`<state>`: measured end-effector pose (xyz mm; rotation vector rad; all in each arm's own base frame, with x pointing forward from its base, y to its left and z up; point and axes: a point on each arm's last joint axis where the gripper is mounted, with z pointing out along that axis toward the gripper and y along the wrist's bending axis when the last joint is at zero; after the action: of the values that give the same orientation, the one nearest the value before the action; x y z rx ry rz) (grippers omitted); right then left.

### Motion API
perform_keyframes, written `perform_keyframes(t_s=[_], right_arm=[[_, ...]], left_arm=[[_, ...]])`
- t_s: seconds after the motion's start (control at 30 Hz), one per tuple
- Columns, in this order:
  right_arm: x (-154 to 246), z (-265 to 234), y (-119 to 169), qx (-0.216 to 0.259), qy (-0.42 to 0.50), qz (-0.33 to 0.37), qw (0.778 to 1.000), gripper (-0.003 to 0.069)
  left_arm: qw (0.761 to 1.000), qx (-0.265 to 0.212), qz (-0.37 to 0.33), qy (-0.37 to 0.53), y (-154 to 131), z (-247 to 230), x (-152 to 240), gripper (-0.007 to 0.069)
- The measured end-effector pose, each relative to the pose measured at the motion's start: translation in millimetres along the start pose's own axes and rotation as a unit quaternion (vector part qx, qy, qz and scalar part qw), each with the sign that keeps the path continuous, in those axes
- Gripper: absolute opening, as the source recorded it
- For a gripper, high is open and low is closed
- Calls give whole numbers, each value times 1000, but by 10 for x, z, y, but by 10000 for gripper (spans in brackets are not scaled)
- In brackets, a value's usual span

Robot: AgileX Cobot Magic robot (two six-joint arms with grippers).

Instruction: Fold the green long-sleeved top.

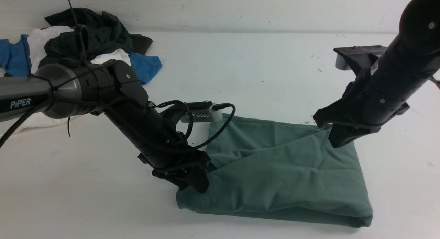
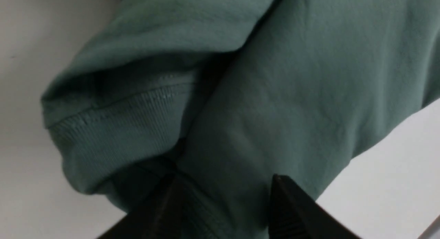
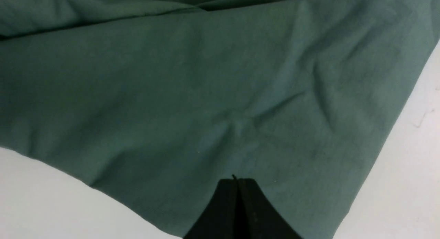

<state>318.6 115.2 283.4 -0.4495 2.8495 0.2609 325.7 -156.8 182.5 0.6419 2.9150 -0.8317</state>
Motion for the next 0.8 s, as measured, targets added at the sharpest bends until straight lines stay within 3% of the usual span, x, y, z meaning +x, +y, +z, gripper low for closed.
perform_keyframes(t_s=[0.07, 0.2, 0.27, 0.5, 0.6, 0.8], right_arm=[[-8, 0, 2, -1, -5, 1, 1000, -14], [-21, 0, 19, -10, -11, 6, 1000, -14], [-23, -1, 25, -14, -13, 7, 1000, -14], [-21, 170, 25, -26, 26, -5, 999, -14], [-35, 420, 24, -45, 65, 1, 997, -14], [-41, 767, -4, -56, 111, 7, 992, -14]], left_arm=[[1000, 0, 0, 1, 3, 6, 0, 284], [1000, 8, 13, -2, -5, 15, -7, 91], [999, 19, 26, -7, -24, 17, -17, 31], [995, 41, 72, -47, -219, -225, -13, 16], [989, 23, 107, -102, -409, -563, 28, 16], [984, -3, 120, -129, -450, -700, 42, 16]])
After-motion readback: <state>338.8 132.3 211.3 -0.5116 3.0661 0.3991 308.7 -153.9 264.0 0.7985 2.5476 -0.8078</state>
